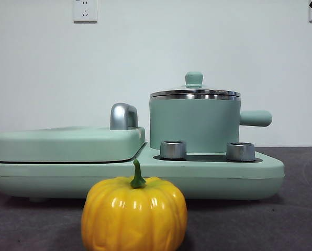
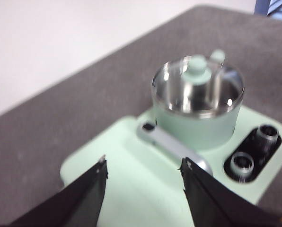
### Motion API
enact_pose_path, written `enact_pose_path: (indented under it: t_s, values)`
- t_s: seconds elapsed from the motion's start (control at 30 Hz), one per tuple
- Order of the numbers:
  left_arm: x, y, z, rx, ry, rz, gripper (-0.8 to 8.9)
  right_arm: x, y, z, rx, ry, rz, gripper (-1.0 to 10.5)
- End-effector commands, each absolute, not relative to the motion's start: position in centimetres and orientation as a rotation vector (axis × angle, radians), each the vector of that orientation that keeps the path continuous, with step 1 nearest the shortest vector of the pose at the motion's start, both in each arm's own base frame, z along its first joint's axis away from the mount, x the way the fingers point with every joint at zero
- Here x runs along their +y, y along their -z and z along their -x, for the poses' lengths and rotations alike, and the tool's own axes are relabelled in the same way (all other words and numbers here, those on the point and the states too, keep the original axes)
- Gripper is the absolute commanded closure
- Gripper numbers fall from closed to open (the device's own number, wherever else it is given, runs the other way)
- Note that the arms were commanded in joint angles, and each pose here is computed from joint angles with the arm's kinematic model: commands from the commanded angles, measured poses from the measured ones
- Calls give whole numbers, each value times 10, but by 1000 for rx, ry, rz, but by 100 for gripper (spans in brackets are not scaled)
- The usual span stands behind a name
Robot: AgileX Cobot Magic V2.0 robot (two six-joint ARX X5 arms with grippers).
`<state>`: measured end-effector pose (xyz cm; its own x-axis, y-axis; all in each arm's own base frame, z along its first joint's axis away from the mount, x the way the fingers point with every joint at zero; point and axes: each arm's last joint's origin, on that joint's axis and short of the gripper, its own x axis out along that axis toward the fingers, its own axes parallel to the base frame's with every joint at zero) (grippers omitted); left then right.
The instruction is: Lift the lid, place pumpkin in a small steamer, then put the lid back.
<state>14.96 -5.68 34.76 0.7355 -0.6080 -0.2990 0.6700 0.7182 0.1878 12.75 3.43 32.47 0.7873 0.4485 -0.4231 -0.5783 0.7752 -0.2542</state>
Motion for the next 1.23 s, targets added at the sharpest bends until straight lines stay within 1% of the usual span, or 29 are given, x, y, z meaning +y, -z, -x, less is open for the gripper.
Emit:
enact_pose_path:
  t_s: [0.03,0.2,0.5,0.7,0.93,1.07,1.23]
  values:
    - [-65,-358,-157,140,746,-304,560,35,-330,-127,331,-569,389,685]
    - [-86,-357,-179,85,798,-276,560,35,-330,-128,340,-561,348,685]
    - [-143,-336,-231,-10,904,-150,560,35,-330,-128,342,-559,342,685]
    - [-180,-317,-258,-5,963,-131,560,35,-330,-128,343,-559,342,685]
    - [-218,-305,-289,47,1006,-137,559,35,-330,-128,343,-559,342,685]
    - [-234,-303,-303,56,1021,-133,559,35,-330,-128,343,-559,342,685]
    - [-246,-296,-314,82,1028,-122,560,35,-330,-128,343,-558,342,686]
